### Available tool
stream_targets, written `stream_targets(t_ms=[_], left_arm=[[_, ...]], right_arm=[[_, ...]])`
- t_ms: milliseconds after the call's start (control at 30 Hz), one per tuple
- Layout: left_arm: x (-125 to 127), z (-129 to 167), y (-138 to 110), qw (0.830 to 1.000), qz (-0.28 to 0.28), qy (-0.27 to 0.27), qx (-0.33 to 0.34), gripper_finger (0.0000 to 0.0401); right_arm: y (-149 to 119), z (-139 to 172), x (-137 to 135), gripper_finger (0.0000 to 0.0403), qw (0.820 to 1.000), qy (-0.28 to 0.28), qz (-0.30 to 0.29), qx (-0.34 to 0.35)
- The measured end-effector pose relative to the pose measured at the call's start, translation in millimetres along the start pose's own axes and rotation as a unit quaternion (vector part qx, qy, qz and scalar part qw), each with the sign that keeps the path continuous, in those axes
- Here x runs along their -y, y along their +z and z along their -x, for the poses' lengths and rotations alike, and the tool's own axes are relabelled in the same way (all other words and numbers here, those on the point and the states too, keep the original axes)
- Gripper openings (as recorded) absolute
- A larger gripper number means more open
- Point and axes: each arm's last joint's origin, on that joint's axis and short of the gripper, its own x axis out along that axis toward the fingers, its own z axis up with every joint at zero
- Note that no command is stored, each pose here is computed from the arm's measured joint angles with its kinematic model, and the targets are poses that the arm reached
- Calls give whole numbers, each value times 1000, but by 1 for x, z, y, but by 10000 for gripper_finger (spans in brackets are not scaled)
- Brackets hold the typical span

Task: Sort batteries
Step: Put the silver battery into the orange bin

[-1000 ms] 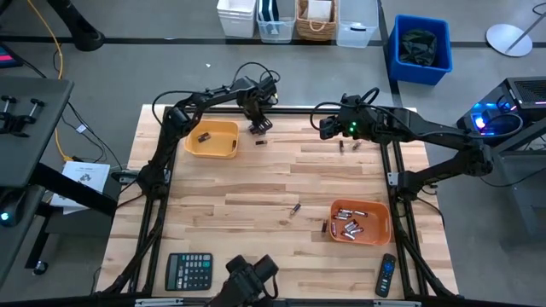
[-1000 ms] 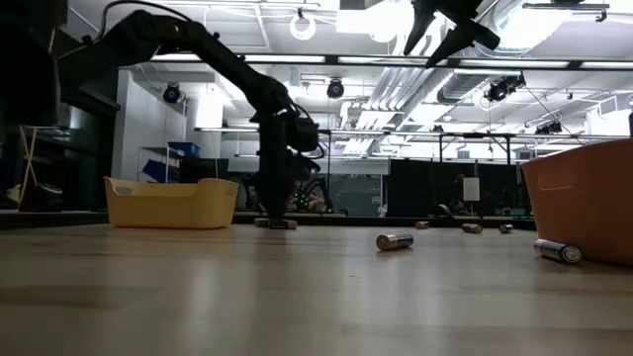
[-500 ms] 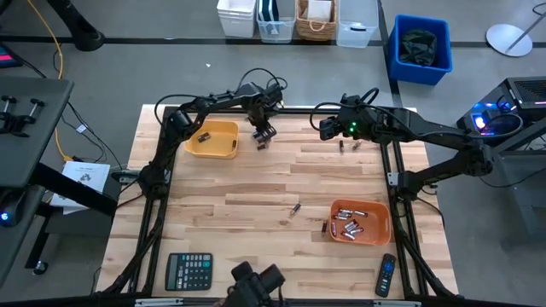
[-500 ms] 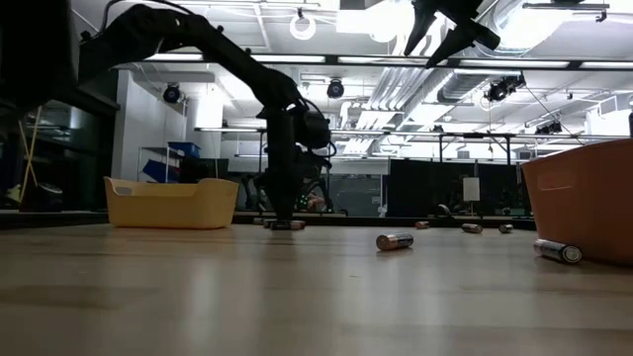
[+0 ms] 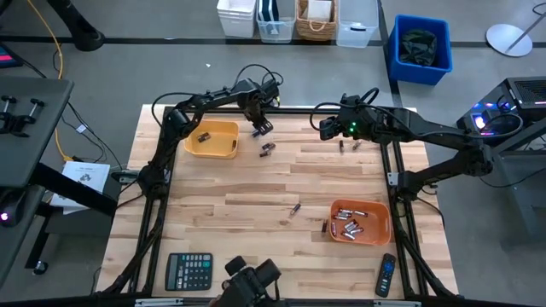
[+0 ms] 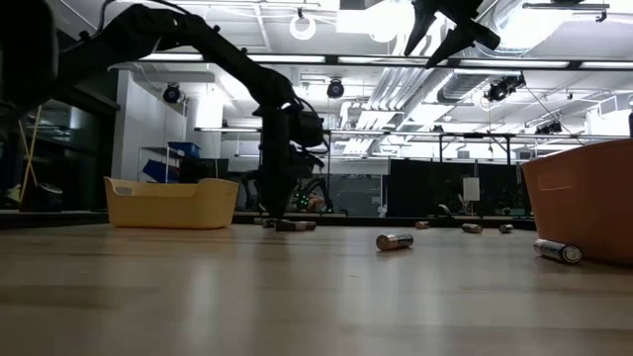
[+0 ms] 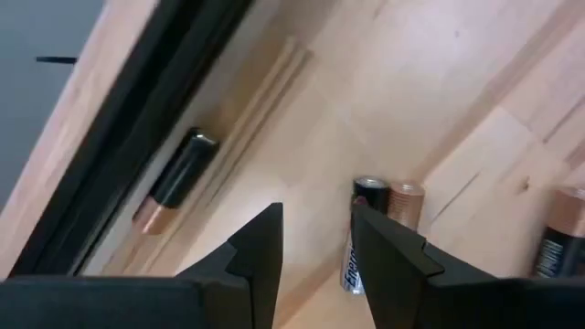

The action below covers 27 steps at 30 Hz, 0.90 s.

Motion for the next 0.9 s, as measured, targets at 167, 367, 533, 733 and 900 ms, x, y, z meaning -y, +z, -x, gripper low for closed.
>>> stream_targets(t_ms=[167, 367, 533, 733, 900], left_arm=[[1, -5, -2, 1000, 10, -13, -14, 122], [6, -13, -6, 999, 6, -22, -22, 122], [8, -13, -7, 1000, 3, -22, -22, 122], [16, 0, -9, 999, -34, -22, -15, 122], [40, 10, -12, 997, -75, -28, -15, 122]], right_arm=[[0, 0, 0, 213, 1000, 0, -1, 0], [0, 0, 0, 213, 1000, 0, 2, 0], [0, 0, 0, 213, 1000, 0, 10, 0], [0, 0, 0, 213, 1000, 0, 11, 0], [0, 0, 0, 213, 1000, 0, 11, 0]])
